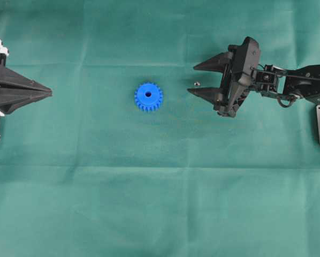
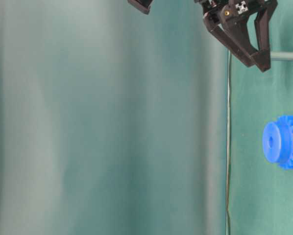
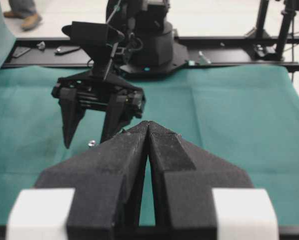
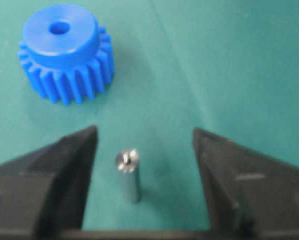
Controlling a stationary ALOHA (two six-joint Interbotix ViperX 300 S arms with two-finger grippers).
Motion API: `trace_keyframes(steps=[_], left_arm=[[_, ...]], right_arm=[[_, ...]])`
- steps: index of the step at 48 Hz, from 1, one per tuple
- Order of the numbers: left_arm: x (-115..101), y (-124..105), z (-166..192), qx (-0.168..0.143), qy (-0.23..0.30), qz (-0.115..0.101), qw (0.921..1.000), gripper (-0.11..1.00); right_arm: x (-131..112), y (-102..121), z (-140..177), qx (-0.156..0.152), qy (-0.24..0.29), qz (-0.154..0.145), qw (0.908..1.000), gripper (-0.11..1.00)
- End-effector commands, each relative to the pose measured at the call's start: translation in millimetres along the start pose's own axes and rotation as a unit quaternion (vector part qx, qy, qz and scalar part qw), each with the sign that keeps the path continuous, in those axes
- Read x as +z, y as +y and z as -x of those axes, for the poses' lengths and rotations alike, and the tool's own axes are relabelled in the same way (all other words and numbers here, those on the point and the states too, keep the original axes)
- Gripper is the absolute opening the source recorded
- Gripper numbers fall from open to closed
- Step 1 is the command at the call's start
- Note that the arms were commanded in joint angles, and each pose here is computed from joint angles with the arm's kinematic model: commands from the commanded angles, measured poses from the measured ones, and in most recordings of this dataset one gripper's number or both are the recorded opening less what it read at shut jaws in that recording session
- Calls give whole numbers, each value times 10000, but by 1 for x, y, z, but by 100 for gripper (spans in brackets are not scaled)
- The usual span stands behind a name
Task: Insert the shaft placed at a random location into the center hole of the small gear at another random location.
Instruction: 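Move the right gripper left toward the small silver shaft, opening it, then lower the right gripper and close it on the silver shaft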
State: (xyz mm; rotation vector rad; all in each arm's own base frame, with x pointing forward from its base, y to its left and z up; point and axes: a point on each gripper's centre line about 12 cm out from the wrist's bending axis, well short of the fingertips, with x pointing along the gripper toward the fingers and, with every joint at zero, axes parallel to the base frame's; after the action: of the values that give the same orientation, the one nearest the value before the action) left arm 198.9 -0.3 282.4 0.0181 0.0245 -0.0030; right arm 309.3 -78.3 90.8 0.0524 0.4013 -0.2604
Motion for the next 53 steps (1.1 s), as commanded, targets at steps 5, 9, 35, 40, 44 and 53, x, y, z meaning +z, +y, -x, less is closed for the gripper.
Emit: trace_keyframes(steps=[5, 9, 35, 40, 44, 53], left_arm=[[7, 2, -1, 46, -91, 1, 9999, 0], [8, 2, -1, 53, -83, -7, 10000, 0], [7, 3, -1, 62, -68, -7, 10000, 0], [7, 3, -1, 62, -68, -14, 10000, 0], [7, 3, -1, 68, -68, -29, 9999, 0], [7, 3, -1, 60, -68, -30, 10000, 0]], right_arm=[[5, 0, 1, 16, -115, -8, 9999, 43], [4, 1, 2, 45, -108, 17, 9999, 21], [37, 2, 12, 72, -338, 75, 9994, 13], [52, 2, 19, 70, -331, 76, 9994, 14], [61, 2, 24, 81, -262, 85, 9996, 13], [66, 6, 25, 135, -178, 105, 9997, 14]])
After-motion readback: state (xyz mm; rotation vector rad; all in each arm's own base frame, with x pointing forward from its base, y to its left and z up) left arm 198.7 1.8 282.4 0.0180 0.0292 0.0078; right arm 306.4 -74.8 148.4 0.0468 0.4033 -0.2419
